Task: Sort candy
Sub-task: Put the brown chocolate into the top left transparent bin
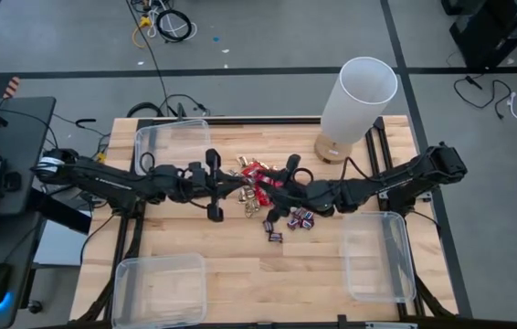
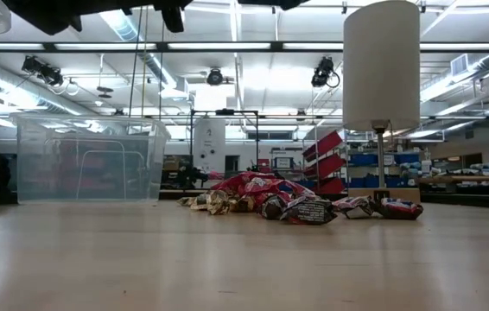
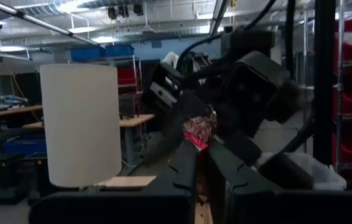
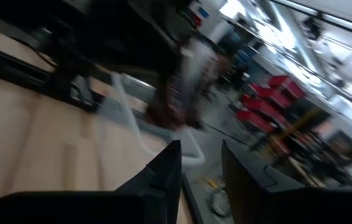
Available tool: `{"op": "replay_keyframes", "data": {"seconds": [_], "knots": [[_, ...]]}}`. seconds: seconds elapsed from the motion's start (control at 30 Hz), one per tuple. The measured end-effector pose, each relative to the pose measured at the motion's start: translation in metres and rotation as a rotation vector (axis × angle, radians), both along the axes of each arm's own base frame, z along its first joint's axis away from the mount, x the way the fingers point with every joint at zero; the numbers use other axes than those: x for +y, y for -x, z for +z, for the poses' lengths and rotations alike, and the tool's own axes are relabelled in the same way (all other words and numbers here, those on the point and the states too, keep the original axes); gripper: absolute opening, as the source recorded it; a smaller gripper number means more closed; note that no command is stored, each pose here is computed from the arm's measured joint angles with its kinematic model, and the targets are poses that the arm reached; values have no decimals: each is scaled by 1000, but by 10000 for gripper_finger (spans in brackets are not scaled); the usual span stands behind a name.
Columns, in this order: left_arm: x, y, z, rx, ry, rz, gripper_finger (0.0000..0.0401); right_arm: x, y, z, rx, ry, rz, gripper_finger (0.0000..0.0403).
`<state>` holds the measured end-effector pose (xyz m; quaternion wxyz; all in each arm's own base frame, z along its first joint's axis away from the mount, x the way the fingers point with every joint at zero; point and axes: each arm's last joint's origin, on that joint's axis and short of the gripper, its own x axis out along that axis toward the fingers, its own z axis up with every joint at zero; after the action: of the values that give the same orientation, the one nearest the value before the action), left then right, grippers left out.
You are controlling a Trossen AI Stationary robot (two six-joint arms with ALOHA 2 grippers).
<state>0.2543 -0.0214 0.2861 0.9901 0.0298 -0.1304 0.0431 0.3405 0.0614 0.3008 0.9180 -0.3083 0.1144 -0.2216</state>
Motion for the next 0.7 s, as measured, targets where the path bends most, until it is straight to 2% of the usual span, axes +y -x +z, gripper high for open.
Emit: {"op": "replay_keyframes", "data": {"seconds": [0.23,0.33,0.53,0.7], "knots": [[5,25,17,28,16,81,16,7,12,5,26,13,-103,114],[9,41,23,70,35,158,16,6,17,10,21,3,-114,114],[17,73,36,244,155,338,16,2,25,16,-4,-68,-128,114],[21,91,42,400,214,438,16,-5,28,15,-1,-116,-154,115]]}}
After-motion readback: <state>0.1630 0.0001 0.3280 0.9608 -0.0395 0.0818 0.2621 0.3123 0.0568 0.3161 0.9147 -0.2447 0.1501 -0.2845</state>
